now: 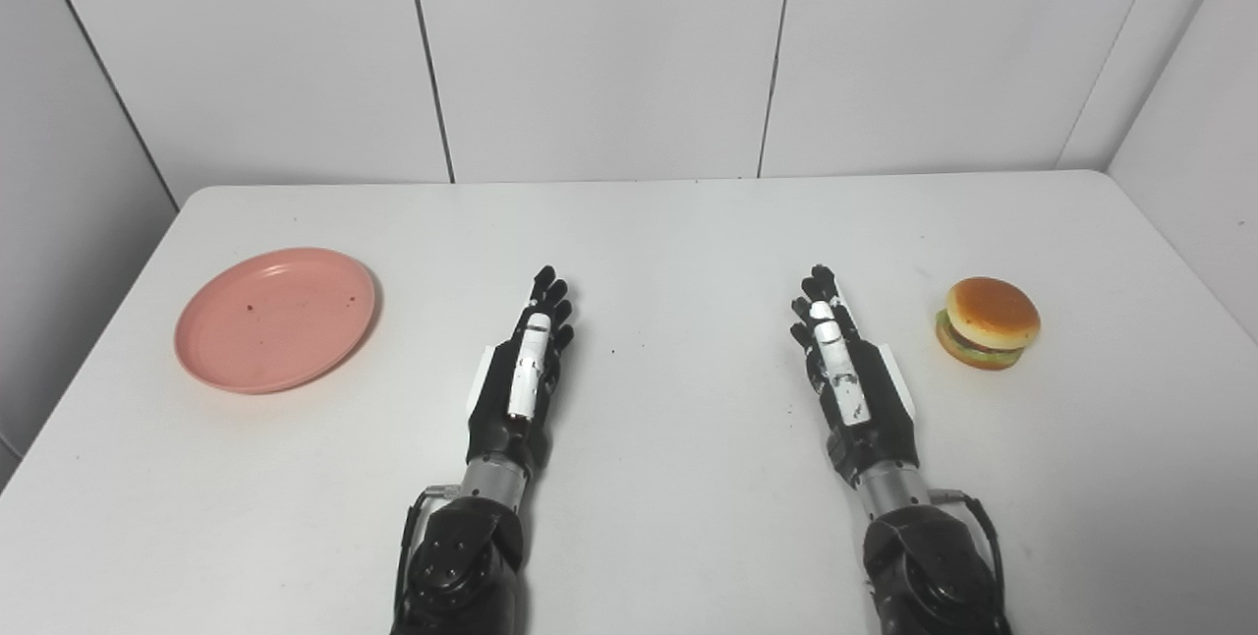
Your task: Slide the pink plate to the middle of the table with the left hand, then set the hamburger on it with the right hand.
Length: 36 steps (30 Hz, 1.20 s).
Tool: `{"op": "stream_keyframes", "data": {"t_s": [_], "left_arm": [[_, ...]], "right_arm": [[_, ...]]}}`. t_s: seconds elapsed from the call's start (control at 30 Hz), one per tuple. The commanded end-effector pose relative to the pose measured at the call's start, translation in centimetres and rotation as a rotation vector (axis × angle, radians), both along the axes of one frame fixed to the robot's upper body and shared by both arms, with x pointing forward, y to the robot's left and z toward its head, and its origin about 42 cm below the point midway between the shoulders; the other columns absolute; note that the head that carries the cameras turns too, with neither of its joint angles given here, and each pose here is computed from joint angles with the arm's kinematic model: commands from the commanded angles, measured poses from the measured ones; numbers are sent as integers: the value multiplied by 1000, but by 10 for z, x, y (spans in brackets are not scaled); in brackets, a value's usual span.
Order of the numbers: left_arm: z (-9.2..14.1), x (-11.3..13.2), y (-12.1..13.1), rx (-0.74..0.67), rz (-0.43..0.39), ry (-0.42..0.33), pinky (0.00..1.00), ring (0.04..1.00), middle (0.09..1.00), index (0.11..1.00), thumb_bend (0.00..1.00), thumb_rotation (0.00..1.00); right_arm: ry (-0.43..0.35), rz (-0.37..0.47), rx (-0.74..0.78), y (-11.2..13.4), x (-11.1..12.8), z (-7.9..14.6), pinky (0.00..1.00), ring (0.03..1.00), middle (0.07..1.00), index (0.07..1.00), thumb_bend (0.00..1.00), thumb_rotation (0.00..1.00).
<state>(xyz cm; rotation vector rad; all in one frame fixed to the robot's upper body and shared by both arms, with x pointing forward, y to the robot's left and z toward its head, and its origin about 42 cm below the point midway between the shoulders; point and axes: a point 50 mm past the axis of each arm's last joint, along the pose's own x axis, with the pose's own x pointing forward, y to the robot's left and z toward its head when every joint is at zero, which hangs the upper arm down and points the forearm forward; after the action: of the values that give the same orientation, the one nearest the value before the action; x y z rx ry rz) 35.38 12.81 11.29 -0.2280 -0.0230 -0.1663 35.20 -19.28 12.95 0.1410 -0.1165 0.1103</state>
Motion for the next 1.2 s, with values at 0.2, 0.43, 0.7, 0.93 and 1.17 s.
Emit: {"op": "stream_keyframes", "data": {"t_s": [0.2,0.43,0.7,0.93,1.17], "left_arm": [[0,-1,-1,3,-1,13,1000,1000,1000,1000,378,1000],[-2,0,0,-4,10,-8,1000,1000,1000,1000,372,1000],[0,0,0,-1,5,8,1000,1000,1000,1000,369,1000],[2,2,1,1,-7,3,1000,1000,1000,1000,374,1000],[2,4,1,6,-9,2,1000,1000,1000,1000,367,1000]], "right_arm": [[-58,5,8,3,7,15,1000,985,1000,1000,473,843],[-56,4,0,3,8,14,1000,986,1000,1000,495,867],[-59,7,-3,3,8,15,1000,991,1000,1000,489,843],[-57,6,6,4,7,15,1000,991,1000,1000,479,850],[-61,6,9,4,8,15,1000,987,1000,1000,464,840]]}}
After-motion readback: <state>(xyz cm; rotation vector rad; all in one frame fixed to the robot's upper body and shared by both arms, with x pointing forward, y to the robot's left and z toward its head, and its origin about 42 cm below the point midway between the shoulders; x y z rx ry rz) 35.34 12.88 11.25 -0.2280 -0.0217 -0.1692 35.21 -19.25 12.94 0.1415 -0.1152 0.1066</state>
